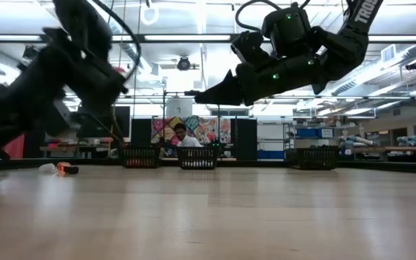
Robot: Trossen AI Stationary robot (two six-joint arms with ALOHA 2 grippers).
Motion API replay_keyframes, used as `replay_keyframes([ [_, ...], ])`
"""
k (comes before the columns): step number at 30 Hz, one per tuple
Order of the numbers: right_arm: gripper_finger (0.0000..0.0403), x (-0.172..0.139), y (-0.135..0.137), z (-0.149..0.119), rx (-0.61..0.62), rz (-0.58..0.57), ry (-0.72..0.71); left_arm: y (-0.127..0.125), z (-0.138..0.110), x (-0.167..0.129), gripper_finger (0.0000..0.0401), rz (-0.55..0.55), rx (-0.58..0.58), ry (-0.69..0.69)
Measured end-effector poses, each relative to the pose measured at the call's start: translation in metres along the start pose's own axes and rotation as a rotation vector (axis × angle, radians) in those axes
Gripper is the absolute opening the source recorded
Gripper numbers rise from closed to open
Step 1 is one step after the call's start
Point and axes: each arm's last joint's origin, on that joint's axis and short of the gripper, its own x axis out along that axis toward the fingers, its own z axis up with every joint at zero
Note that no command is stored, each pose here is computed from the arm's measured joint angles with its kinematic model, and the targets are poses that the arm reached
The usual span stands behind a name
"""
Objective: Sort Halloween decoration
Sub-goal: Put the orange pumpkin toy into the left black bin
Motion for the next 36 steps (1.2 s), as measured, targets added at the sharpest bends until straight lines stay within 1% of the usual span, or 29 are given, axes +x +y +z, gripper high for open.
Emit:
replay_keyframes([
  [4,0.0171,0.0,0.0,0.0,-0.003,-0.001,0.001,0.001,0.014,0.014,0.0172,0.01,0.061,0.117],
  [7,0.0171,0.0,0.0,0.0,-0.003,0.0,0.001,-0.001,0.021,0.026,0.0172,0.049,0.071,0.194],
  [10,0.0171,0.0,-0.001,0.0,-0.008,0.001,0.001,-0.005,0.026,0.033,0.0172,0.109,0.083,0.233],
  [15,0.0171,0.0,-0.001,-0.001,-0.003,0.018,-0.003,-0.013,0.027,0.037,0.0172,0.183,0.104,0.241],
  [23,0.0171,0.0,-0.001,0.0,0.019,0.028,-0.007,-0.02,0.029,0.045,0.0172,0.2,0.13,0.189],
  [30,0.0171,0.0,-0.001,0.0,0.048,0.036,-0.011,-0.013,0.03,0.046,0.0172,0.208,0.091,0.202],
  [36,0.0171,0.0,0.0,0.0,0.062,0.061,-0.016,0.001,0.033,0.047,0.0172,0.336,0.009,0.203],
])
